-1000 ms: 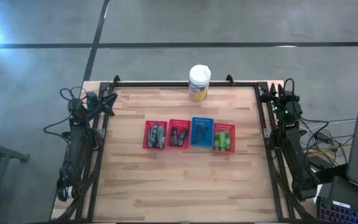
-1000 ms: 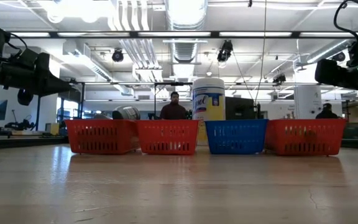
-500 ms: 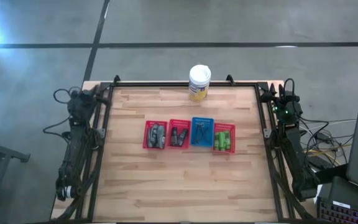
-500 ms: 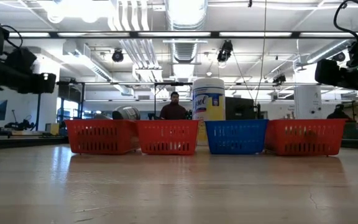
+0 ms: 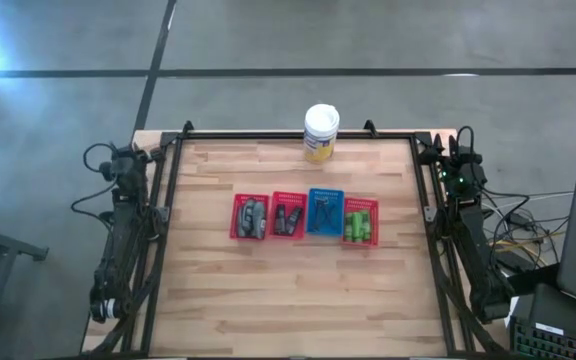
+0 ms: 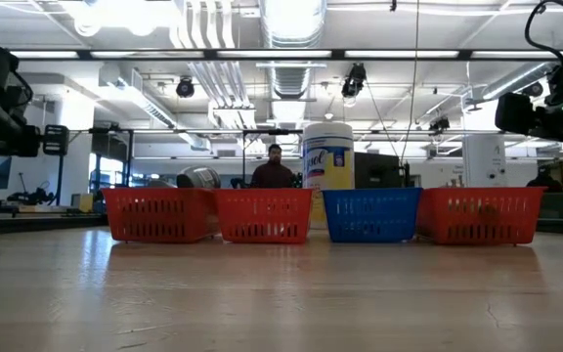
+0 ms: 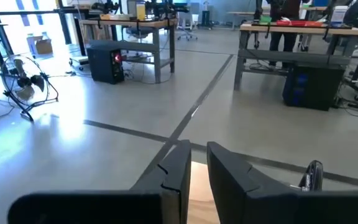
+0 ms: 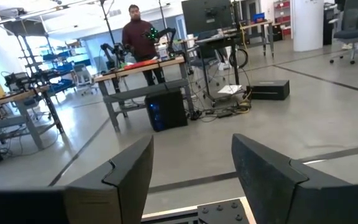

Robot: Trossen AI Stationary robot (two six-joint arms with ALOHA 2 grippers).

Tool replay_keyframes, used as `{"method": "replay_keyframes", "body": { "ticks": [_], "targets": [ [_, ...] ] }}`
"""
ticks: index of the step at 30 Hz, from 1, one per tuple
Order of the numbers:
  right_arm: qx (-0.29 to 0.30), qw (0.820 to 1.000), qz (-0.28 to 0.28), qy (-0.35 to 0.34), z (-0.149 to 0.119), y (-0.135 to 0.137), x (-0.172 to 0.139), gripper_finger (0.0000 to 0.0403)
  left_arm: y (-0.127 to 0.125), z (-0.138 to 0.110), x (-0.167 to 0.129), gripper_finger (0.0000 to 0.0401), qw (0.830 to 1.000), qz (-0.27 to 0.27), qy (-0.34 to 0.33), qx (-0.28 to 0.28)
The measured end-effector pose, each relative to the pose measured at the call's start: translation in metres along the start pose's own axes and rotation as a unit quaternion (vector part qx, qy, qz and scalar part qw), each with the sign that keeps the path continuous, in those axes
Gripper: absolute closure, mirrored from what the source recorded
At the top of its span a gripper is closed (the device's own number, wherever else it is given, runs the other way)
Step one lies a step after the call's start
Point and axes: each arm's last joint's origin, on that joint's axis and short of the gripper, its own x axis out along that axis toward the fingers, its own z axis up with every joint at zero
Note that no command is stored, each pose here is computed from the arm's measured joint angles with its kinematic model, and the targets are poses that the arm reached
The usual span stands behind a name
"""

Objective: Pick & Place Travel size toiletries
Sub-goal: Return to Home Position

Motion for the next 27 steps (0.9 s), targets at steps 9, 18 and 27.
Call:
{"method": "replay_keyframes", "body": {
  "ticks": [9, 18, 27],
  "targets": [
    [0.000, 1.000, 0.000, 0.000, 0.000, 0.000, 0.000, 0.0178, -0.002, -0.010, 0.010, 0.0343, 0.998, 0.007, 0.063, 0.022],
    [0.000, 1.000, 0.000, 0.000, 0.000, 0.000, 0.000, 0.0158, -0.003, -0.025, 0.014, 0.0343, 0.990, 0.008, 0.136, 0.048],
    [0.000, 1.000, 0.000, 0.000, 0.000, 0.000, 0.000, 0.0134, -0.003, -0.027, 0.014, 0.0343, 0.988, 0.009, 0.143, 0.051]
  ]
}}
